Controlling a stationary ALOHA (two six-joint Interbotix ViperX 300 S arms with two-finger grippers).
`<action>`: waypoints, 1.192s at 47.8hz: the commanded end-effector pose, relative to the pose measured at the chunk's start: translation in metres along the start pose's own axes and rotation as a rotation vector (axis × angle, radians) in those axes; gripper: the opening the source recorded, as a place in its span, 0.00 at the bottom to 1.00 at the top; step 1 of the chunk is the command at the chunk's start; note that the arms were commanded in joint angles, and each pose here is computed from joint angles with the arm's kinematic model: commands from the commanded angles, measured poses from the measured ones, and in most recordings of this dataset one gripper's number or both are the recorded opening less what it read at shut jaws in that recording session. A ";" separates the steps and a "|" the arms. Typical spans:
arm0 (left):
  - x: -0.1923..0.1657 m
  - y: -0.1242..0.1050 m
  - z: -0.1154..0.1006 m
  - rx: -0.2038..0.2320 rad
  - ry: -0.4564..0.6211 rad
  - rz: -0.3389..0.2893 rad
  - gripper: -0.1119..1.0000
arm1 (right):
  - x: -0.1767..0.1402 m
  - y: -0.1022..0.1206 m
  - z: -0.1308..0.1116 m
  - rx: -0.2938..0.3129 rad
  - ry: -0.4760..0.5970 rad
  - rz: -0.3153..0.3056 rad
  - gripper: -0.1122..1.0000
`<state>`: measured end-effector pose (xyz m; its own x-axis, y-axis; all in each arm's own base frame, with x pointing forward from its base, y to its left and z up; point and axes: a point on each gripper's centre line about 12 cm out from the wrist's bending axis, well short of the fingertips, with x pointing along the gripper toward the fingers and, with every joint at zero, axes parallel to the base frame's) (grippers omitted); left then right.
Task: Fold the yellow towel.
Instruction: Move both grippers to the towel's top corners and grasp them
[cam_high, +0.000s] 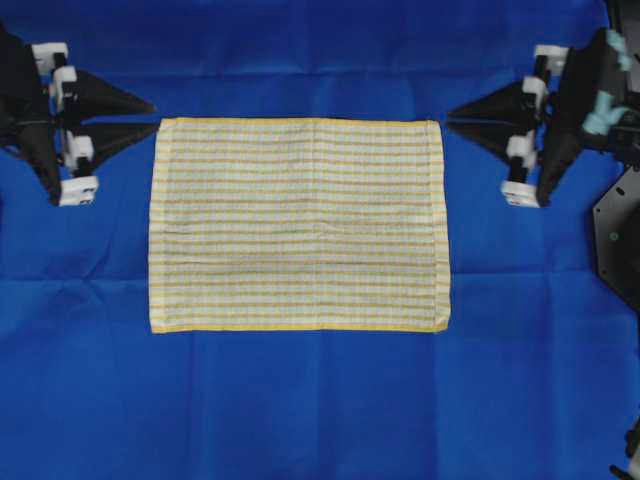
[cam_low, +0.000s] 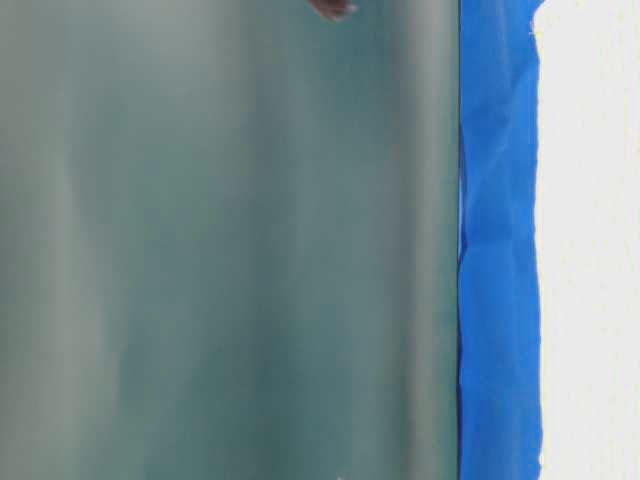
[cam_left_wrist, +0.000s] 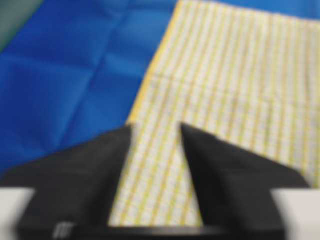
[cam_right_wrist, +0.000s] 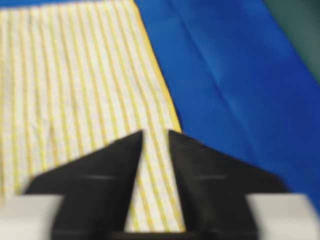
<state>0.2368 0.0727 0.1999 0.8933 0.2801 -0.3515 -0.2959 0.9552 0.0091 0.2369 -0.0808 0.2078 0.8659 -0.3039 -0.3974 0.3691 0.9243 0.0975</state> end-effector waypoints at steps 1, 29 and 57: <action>0.008 0.003 0.000 -0.003 -0.009 0.011 0.52 | 0.015 -0.010 0.000 0.032 0.036 -0.039 0.50; 0.044 0.052 -0.080 -0.081 0.206 0.185 0.77 | 0.075 -0.057 -0.068 0.107 0.298 -0.192 0.74; 0.074 0.057 -0.103 -0.099 0.290 0.190 0.74 | 0.085 -0.060 -0.085 0.128 0.333 -0.209 0.67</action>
<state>0.2464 0.1344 0.0779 0.6860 0.3920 -0.6130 -0.4847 0.8745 0.0167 0.2549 -0.1386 0.0848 0.6033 -0.3577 -0.7128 0.5786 0.8114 0.0825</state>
